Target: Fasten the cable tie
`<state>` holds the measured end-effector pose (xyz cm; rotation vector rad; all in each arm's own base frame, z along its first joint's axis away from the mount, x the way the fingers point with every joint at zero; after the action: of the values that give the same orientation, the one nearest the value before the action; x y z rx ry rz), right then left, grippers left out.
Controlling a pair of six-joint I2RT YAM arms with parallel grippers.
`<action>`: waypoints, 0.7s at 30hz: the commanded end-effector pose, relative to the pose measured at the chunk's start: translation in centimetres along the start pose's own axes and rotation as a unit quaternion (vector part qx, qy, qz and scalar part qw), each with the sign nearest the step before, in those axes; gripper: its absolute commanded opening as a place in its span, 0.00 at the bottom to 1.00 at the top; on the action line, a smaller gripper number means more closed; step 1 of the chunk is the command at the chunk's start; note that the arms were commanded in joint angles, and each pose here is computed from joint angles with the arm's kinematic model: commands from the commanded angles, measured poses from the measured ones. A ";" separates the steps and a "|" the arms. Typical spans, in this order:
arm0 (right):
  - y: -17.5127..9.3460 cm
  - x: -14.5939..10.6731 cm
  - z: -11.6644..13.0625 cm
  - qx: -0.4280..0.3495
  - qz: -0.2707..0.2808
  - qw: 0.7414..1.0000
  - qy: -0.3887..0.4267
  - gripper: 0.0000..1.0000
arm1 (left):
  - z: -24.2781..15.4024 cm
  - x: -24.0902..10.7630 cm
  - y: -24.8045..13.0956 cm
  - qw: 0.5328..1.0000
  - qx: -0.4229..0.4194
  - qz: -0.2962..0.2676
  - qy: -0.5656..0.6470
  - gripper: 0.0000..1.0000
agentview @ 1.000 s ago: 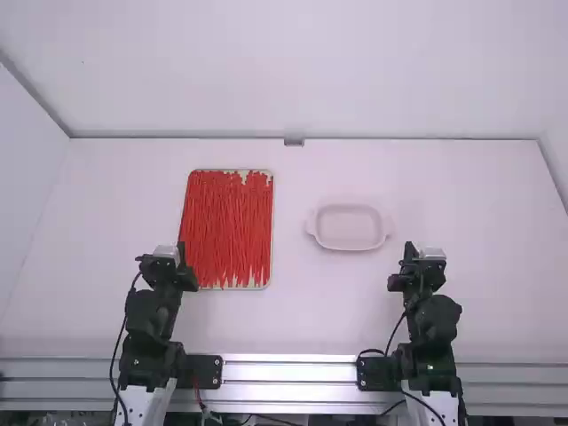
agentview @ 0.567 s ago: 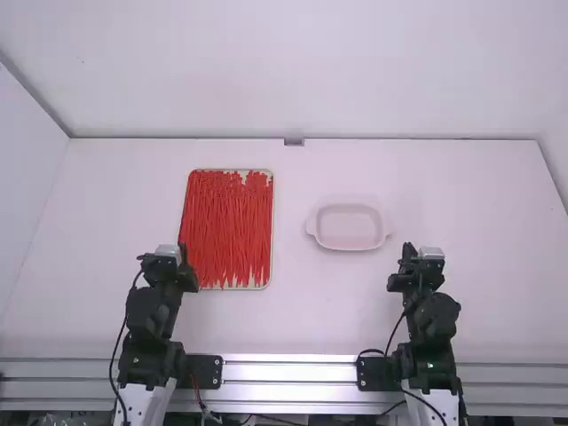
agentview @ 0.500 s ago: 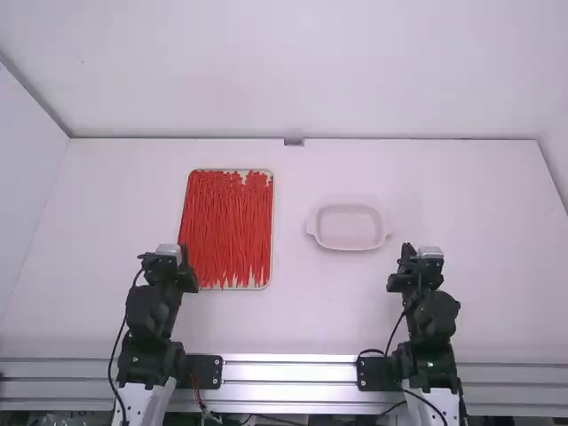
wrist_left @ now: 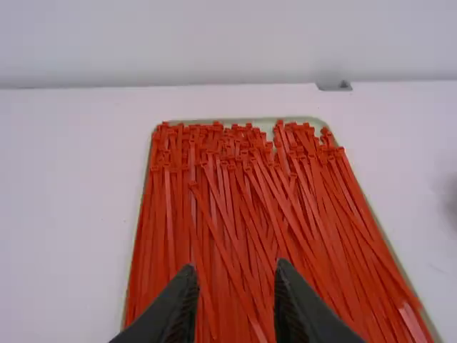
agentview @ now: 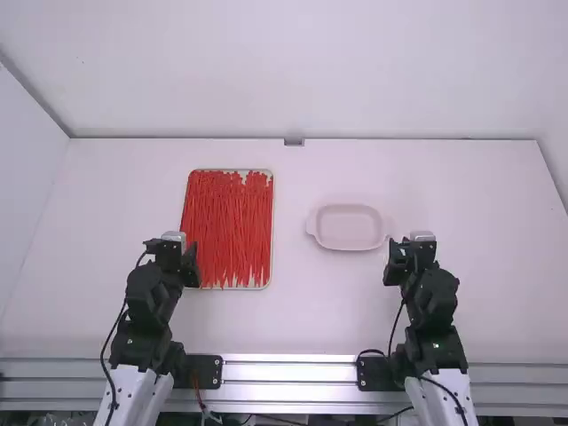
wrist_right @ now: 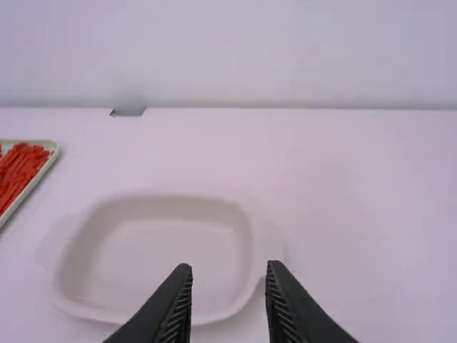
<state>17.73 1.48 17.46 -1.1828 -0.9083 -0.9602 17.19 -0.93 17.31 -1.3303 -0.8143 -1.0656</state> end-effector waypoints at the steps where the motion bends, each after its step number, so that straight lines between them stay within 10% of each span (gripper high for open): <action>1: 0.2 1.9 0.6 0.014 -0.001 1.000 0.001 0.34 | -0.2 1.6 0.1 1.000 -0.016 0.000 -0.002 0.34; 21: 6.5 4.2 2.8 0.051 0.130 0.990 0.000 0.72 | -1.4 4.4 4.9 0.987 -0.074 0.143 -0.013 0.71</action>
<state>24.15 4.14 18.72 -1.2015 -0.7633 -0.6937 22.46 -2.89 18.78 -1.5245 -0.5557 -0.8847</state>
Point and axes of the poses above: each hand's point on the last joint's axis, 136 mm out from that joint toward the fingers, its own y axis out along the fingers, its own z axis along the line the jaws close on, x = y × z, the point moved 9 cm from there along -y, back along the fingers, and after that the axes turned 8 degrees about y, right-handed, at the moved point
